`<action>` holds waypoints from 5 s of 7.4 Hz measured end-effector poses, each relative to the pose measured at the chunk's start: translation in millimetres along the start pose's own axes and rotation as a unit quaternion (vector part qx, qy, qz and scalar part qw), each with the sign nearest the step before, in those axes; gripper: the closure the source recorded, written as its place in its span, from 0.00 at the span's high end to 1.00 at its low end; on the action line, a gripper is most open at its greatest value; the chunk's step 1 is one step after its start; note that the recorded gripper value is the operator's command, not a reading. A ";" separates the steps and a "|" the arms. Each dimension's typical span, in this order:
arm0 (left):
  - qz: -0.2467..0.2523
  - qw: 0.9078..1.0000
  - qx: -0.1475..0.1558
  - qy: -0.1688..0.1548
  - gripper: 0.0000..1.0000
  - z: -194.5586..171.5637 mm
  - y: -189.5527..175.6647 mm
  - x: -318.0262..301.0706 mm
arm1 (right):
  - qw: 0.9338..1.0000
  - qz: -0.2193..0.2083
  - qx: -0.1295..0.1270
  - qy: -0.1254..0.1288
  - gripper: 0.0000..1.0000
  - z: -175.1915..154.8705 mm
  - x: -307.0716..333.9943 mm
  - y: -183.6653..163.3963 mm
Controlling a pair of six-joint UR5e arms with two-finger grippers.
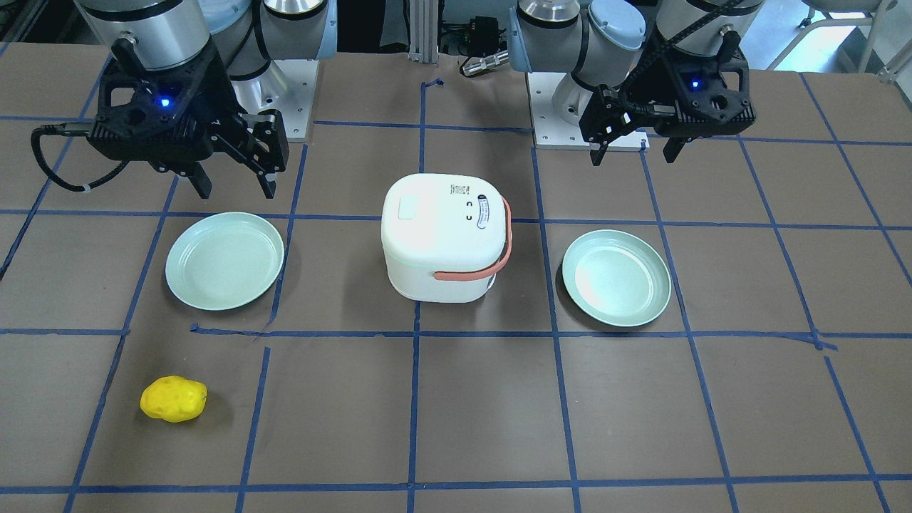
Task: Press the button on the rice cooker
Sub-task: 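Move the right gripper over the rice cooker's green button, then press down on the green button with the right gripper, then lift the right gripper away as the cooker lid pops open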
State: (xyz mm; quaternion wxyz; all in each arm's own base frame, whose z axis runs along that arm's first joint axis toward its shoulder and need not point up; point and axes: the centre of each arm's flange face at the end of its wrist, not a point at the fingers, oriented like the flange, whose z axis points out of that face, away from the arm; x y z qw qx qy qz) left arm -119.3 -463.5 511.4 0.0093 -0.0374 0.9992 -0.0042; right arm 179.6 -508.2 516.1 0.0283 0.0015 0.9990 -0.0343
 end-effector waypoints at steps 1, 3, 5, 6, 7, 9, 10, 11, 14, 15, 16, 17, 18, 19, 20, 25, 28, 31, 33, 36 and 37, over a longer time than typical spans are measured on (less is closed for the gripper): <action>0.000 1.000 0.000 0.000 1.00 0.0 0.0 0.0 | 1.000 0.006 -0.012 -0.015 0.12 8.8 -11.3 5.5; 0.000 1.000 0.000 0.000 1.00 0.0 0.0 0.0 | 0.999 0.005 -0.042 -0.021 0.00 37.6 -49.5 26.4; 0.000 1.000 0.000 0.000 1.00 0.0 0.0 0.0 | 0.997 -0.010 -0.071 -0.013 0.00 73.2 -90.8 49.9; 0.000 1.000 0.000 0.000 1.00 0.0 0.0 0.0 | 0.997 -0.018 -0.074 -0.009 0.00 89.2 -109.6 59.3; 0.000 1.000 0.000 0.000 1.00 0.0 0.0 0.0 | 0.997 -0.020 -0.068 -0.009 0.00 105.8 -124.7 66.2; 0.000 1.000 0.000 0.000 1.00 0.0 0.0 0.0 | 0.998 -0.019 -0.057 -0.013 0.00 133.0 -137.2 75.1; 0.000 1.000 0.000 0.000 1.00 0.0 0.0 0.0 | 0.998 -0.023 -0.055 -0.013 0.00 142.8 -142.4 78.3; 0.000 1.000 0.000 0.000 1.00 0.0 0.0 0.0 | 0.998 -0.028 -0.052 -0.013 0.00 150.0 -148.2 79.8; 0.000 1.000 0.000 0.000 1.00 0.0 0.0 0.0 | 0.998 -0.035 -0.053 -0.010 0.00 157.3 -154.2 82.7; 0.000 1.000 0.000 0.000 1.00 0.0 0.0 0.0 | 0.998 -0.035 -0.054 -0.010 0.00 159.2 -154.0 83.4; 0.000 1.000 0.000 0.000 1.00 0.0 0.0 0.0 | 0.998 -0.035 -0.058 -0.008 0.00 162.9 -153.3 85.3; 0.000 1.000 0.000 0.000 1.00 0.0 0.0 0.0 | 0.998 -0.035 -0.060 -0.008 0.16 165.4 -152.8 86.6; 0.000 1.000 0.000 0.000 1.00 0.0 0.0 0.0 | 0.998 -0.035 -0.060 -0.008 0.96 166.0 -152.6 86.9; 0.000 1.000 0.000 0.000 1.00 0.0 0.0 0.0 | 0.998 -0.033 -0.058 -0.008 1.00 163.8 -153.0 85.9; 0.000 1.000 0.000 0.000 1.00 0.0 0.0 0.0 | 0.998 -0.028 -0.047 -0.008 1.00 153.5 -153.1 82.5; 0.000 1.000 0.000 0.000 1.00 0.0 0.0 0.0 | 0.999 0.022 0.009 0.028 1.00 52.8 -100.7 23.2; 0.000 1.000 0.000 0.000 1.00 0.0 0.0 0.0 | 0.999 0.019 0.036 0.029 1.00 5.0 -34.8 -15.9; 0.000 1.000 0.000 0.000 1.00 0.0 0.0 0.0 | 0.998 0.000 0.050 0.030 1.00 -14.1 11.7 -28.5; 0.000 1.000 0.000 0.000 1.00 0.0 0.0 0.0 | 0.998 -0.001 0.050 0.031 1.00 -16.0 17.0 -28.5; 0.000 1.000 0.000 0.000 1.00 -0.1 0.0 0.0 | 0.998 -0.001 0.048 0.032 1.00 -16.5 17.6 -27.2; 0.000 1.000 0.000 0.000 1.00 -0.2 0.0 0.0 | 0.998 -0.001 0.046 0.032 1.00 -16.7 17.6 -26.6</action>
